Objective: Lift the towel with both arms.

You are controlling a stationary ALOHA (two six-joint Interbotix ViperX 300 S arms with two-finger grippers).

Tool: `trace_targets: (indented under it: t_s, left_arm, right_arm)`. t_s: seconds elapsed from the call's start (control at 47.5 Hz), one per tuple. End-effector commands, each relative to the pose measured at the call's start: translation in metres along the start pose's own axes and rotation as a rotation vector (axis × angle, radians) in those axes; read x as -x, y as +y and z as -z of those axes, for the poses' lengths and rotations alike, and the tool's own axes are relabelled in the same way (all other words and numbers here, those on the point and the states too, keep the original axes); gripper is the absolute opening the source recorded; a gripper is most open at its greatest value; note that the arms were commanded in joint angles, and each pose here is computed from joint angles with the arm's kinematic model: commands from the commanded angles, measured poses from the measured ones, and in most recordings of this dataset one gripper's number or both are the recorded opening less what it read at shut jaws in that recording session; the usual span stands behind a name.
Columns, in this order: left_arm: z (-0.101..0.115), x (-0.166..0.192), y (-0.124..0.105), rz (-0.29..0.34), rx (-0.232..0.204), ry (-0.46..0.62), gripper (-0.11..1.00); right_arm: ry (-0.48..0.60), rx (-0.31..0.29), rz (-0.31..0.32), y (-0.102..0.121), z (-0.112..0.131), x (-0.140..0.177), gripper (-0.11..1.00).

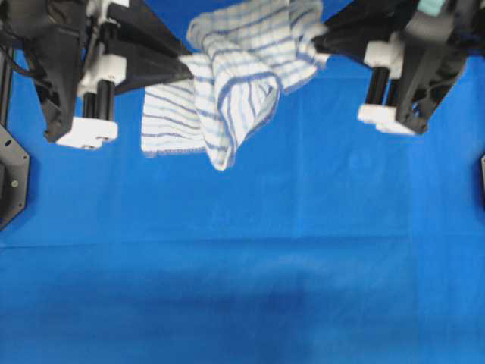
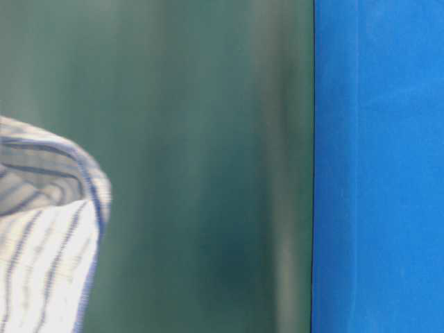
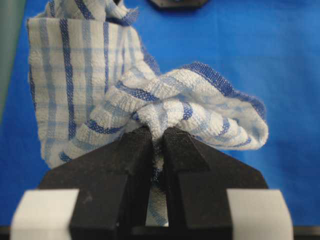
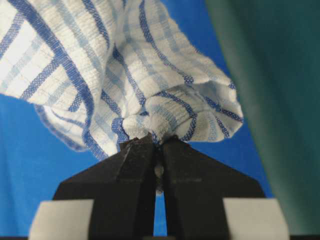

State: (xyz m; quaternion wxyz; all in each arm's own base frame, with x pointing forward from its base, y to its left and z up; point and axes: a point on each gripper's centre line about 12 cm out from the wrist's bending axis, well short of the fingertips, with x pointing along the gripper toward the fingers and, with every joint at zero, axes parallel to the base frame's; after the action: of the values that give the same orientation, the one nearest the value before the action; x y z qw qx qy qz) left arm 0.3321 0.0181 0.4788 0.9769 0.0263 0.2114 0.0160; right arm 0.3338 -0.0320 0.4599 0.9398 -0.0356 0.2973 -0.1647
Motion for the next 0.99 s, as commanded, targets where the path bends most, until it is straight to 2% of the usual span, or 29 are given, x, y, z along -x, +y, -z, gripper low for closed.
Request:
trace_targets:
  t_s: [0.0,0.253,0.548,0.716,0.779,0.821,0.969]
  left_arm:
    - [-0.014,0.009,0.002,-0.006,-0.002,-0.03,0.03]
    - [-0.014,0.002,0.002,-0.004,-0.006,-0.007,0.03]
    - [-0.004,-0.003,0.002,-0.004,-0.088,0.016,0.03]
    - [0.008,-0.012,0.007,-0.016,-0.084,0.04,0.05]
    - [0.011,-0.014,0.008,-0.019,-0.081,0.042,0.14]
    - [0.011,-0.013,0.008,-0.021,-0.076,0.033,0.25]
    - [0.011,-0.008,0.008,-0.024,-0.066,-0.005,0.71]
  right_arm:
    - [-0.056,-0.018,0.003,-0.007,-0.016,0.022,0.02]
    - [-0.052,-0.013,-0.003,-0.005,-0.017,0.022,0.02]
    - [-0.017,0.006,-0.006,0.0,-0.008,0.01,0.02]
    - [-0.011,0.019,-0.006,0.0,-0.006,0.009,0.03]
    - [-0.01,0.019,-0.006,0.0,-0.005,0.009,0.03]
    - [-0.003,0.019,-0.005,0.0,-0.004,0.008,0.09]
    - [-0.001,0.025,0.001,0.0,-0.003,0.007,0.54]
